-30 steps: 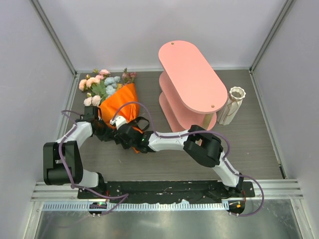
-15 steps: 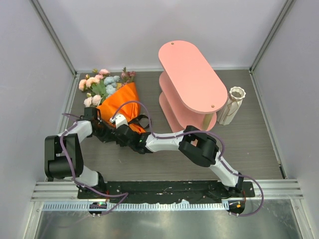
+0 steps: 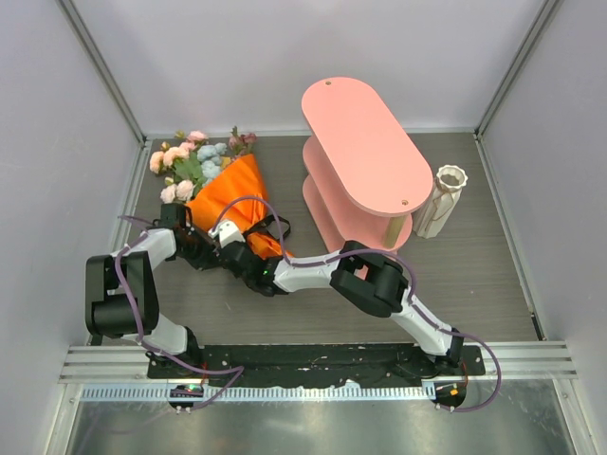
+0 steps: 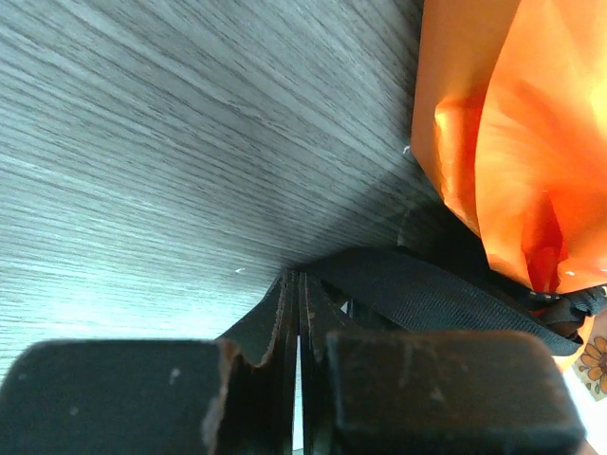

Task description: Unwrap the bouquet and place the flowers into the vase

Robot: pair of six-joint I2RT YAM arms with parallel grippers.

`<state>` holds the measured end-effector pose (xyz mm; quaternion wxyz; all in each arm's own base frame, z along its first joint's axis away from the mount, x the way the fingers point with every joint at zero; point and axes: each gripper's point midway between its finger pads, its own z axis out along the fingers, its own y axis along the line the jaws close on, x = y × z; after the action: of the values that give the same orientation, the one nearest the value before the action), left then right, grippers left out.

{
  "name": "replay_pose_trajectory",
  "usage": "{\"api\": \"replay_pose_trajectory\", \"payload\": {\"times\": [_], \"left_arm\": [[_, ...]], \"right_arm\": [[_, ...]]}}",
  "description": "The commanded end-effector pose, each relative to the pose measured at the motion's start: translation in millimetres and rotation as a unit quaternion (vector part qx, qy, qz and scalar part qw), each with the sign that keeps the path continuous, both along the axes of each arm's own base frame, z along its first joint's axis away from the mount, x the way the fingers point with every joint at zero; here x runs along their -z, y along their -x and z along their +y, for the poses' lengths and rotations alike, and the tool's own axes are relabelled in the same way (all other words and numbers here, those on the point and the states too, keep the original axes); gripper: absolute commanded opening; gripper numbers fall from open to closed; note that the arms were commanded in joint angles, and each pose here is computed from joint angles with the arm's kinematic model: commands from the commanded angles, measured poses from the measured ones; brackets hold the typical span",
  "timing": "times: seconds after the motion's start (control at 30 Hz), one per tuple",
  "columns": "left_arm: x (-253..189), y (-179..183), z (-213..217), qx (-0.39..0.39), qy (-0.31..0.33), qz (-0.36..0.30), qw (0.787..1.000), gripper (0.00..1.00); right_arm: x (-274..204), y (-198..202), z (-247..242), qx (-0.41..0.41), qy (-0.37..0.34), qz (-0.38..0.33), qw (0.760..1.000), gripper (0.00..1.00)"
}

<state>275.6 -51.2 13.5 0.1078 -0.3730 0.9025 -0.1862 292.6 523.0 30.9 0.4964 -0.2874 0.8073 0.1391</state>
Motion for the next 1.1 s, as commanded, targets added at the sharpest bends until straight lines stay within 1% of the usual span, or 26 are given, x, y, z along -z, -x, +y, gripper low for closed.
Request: {"api": "replay_pose_trajectory", "payload": {"times": [0.0,0.07,0.13,0.2,0.23,0.37,0.4,0.5,0.53,0.6,0.63,0.8,0.87,0.9,0.97,1.03,1.07], "left_arm": [[25,17,16,-0.007,-0.047,0.044,0.998,0.04],[27,18,17,-0.007,-0.049,0.046,0.998,0.04],[26,17,17,-0.007,-0.048,0.045,0.998,0.03],[27,17,18,-0.008,-0.052,0.047,0.998,0.03],[27,18,18,-0.007,-0.052,0.047,0.997,0.03],[26,18,20,-0.009,-0.058,0.044,0.997,0.03],[25,18,20,-0.009,-0.059,0.044,0.997,0.03],[23,18,21,-0.008,-0.061,0.041,0.997,0.03],[23,18,22,-0.009,-0.063,0.040,0.997,0.03],[22,18,22,-0.010,-0.064,0.037,0.997,0.03],[22,18,23,-0.010,-0.066,0.037,0.997,0.03],[20,18,21,-0.002,-0.061,0.033,0.998,0.04],[15,15,15,0.009,-0.047,0.023,0.999,0.07],[11,14,14,0.013,-0.045,0.016,0.999,0.09],[-1,13,13,0.015,-0.043,-0.003,0.999,0.13],[-13,17,8,0.011,-0.029,-0.002,1.000,0.13],[-26,15,5,0.010,-0.020,-0.023,0.999,0.14]], "right_arm": [[-38,-10,6,0.016,-0.029,-0.047,0.998,0.20],[-51,-8,6,0.013,-0.035,-0.053,0.998,0.07],[-63,-2,8,0.004,-0.037,-0.053,0.998,0.01],[-66,7,10,-0.016,-0.030,-0.041,0.999,0.01],[-80,9,12,-0.016,-0.043,-0.038,0.998,0.01],[-96,21,12,-0.032,-0.064,-0.009,0.997,0.01],[-95,28,14,-0.048,-0.064,0.005,0.997,0.01],[-101,34,16,-0.061,-0.077,0.031,0.995,0.01],[-100,39,18,-0.076,-0.084,0.048,0.992,0.01],[-110,43,18,-0.077,-0.109,0.062,0.989,0.01],[-107,48,17,-0.087,-0.112,0.075,0.987,0.01],[-130,51,16,-0.107,-0.161,0.095,0.977,0.01],[-135,53,13,-0.117,-0.178,0.111,0.971,0.01],[-141,48,11,-0.115,-0.194,0.109,0.968,0.01],[-139,48,6,-0.112,-0.205,0.121,0.965,0.01],[-134,42,0,-0.104,-0.200,0.122,0.967,0.01],[-135,42,-2,-0.104,-0.202,0.122,0.966,0.01]]}}
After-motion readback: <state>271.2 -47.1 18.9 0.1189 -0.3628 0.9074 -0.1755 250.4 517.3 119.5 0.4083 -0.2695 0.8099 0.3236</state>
